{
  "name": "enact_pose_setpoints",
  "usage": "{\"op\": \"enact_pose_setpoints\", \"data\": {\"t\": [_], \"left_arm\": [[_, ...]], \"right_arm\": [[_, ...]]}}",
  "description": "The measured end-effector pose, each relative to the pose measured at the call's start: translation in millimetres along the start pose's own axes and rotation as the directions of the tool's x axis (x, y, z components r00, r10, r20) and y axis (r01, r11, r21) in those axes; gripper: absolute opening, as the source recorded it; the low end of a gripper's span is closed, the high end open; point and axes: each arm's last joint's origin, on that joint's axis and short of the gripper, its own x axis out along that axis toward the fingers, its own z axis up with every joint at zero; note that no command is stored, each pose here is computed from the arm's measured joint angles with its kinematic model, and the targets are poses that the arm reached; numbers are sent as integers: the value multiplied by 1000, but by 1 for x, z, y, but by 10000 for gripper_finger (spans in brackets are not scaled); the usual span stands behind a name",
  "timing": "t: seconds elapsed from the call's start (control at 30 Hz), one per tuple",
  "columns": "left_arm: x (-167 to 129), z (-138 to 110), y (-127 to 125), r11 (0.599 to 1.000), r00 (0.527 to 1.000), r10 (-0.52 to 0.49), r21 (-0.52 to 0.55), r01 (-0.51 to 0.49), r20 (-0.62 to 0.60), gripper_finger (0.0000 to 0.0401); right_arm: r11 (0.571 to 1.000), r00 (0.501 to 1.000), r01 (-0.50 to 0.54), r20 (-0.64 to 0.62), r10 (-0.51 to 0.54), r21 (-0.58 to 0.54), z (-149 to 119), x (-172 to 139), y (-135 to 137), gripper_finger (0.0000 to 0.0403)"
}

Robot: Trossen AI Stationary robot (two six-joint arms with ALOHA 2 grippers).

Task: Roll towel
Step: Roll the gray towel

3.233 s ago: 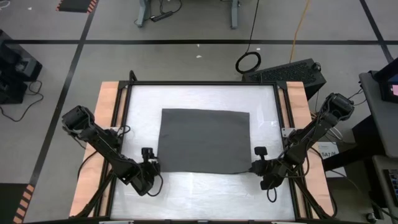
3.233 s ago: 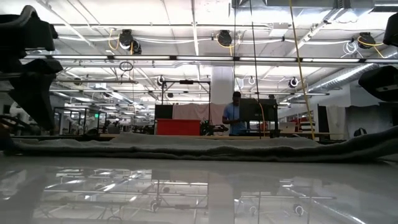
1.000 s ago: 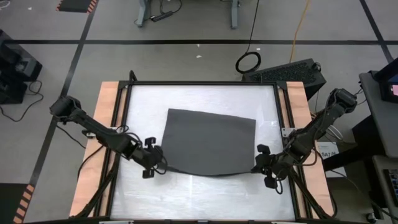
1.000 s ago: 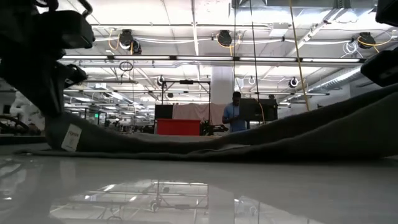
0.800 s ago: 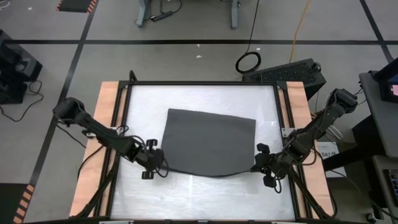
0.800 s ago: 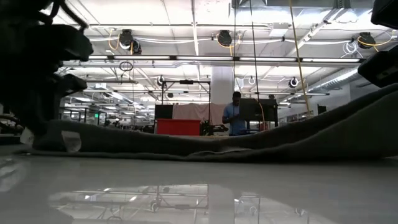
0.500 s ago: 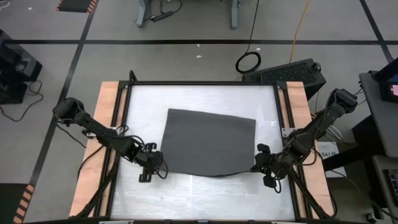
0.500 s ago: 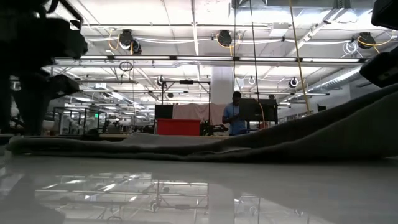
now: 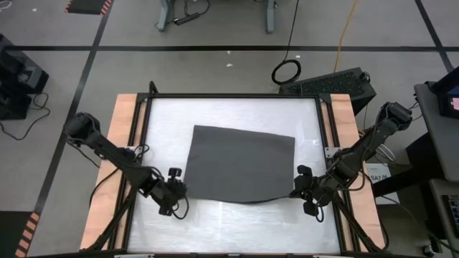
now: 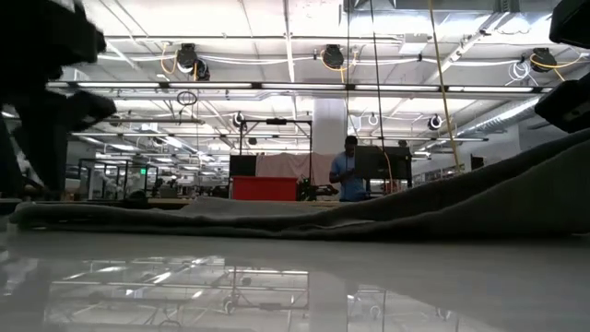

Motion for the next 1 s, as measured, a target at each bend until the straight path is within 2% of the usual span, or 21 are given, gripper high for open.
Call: {"op": "enact_pose_setpoints", "data": {"t": [0.13,0.2,0.33,0.47,0.57,0.7,0.9,1.0], "left_arm": [[19,-11,6,999,999,16,-40,-18,-49,138],[22,-13,8,998,999,26,-63,-29,-36,141],[28,-13,10,996,999,16,-93,-13,35,162],[33,-18,16,985,1000,15,-170,-10,26,191],[36,-22,21,979,1000,-15,-205,14,-2,193],[37,-21,25,975,1000,-17,-220,14,-9,149],[39,-18,34,975,1000,-26,-219,23,-13,31],[40,-16,39,967,999,-49,-250,43,-16,13]], "right_arm": [[1000,1000,1,0,-1,-7,0,0,0,0],[1000,1000,1,-1,-1,-8,0,0,0,0],[1000,1000,3,-3,-3,-9,0,0,0,0],[1000,1000,3,-4,-3,-13,0,0,0,0],[1000,1000,3,-3,-3,-13,0,0,0,0],[1000,1000,3,-3,-3,-17,0,0,0,0],[999,1000,3,-3,-3,-32,0,0,0,0],[999,1000,3,-2,-3,-35,0,0,0,0]]}}
